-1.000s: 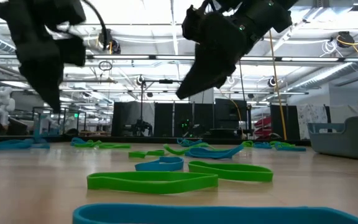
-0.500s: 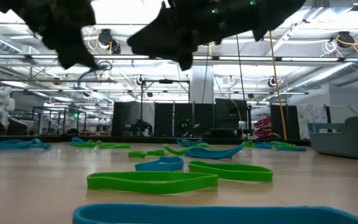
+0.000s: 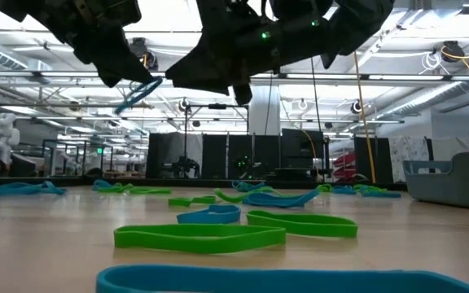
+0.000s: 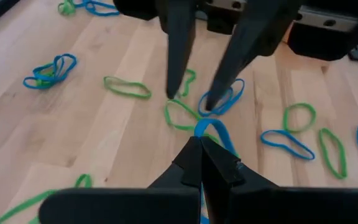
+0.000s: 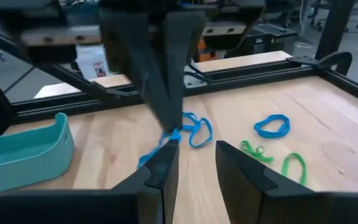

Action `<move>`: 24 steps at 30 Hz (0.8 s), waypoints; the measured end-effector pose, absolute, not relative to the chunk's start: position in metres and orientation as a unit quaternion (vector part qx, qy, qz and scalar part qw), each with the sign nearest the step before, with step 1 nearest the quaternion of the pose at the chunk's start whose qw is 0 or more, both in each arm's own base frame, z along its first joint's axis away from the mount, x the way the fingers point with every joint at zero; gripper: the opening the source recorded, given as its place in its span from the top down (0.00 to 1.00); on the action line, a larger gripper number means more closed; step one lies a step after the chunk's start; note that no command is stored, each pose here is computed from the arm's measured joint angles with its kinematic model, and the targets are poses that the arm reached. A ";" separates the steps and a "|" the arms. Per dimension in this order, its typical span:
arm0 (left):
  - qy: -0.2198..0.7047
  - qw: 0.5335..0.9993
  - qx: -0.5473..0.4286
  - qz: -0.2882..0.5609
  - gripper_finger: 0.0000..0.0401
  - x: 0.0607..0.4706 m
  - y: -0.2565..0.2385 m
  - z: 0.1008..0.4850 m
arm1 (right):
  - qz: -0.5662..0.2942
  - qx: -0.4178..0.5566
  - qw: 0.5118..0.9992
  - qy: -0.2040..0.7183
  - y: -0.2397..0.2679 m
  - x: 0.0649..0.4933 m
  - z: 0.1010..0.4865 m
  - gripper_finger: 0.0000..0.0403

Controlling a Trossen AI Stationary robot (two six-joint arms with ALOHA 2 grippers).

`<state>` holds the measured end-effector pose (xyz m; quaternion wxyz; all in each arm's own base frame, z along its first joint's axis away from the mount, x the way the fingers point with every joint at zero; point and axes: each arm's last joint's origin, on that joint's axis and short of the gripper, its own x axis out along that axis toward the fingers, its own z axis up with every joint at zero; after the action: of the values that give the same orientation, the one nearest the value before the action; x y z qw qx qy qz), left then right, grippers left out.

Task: Sort rubber bands into baskets
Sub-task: Put the blue rubber band into the dark blue bin

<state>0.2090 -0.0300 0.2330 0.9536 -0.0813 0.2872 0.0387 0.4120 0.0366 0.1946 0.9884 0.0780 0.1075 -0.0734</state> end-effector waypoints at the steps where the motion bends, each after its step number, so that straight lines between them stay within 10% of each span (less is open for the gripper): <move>1: 0.288 0.953 -0.079 0.039 1.00 0.210 -0.030 0.232 | -0.074 0.078 0.988 0.111 0.036 0.412 0.194 0.76; 24: 0.297 0.953 -0.045 0.037 1.00 0.224 -0.032 0.221 | -0.013 0.079 0.986 0.145 0.040 0.411 0.189 0.76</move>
<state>0.2237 -0.0318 0.2205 0.9531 -0.0445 0.2971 0.0375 0.4107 0.0402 0.1887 0.9862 0.0789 0.1449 -0.0127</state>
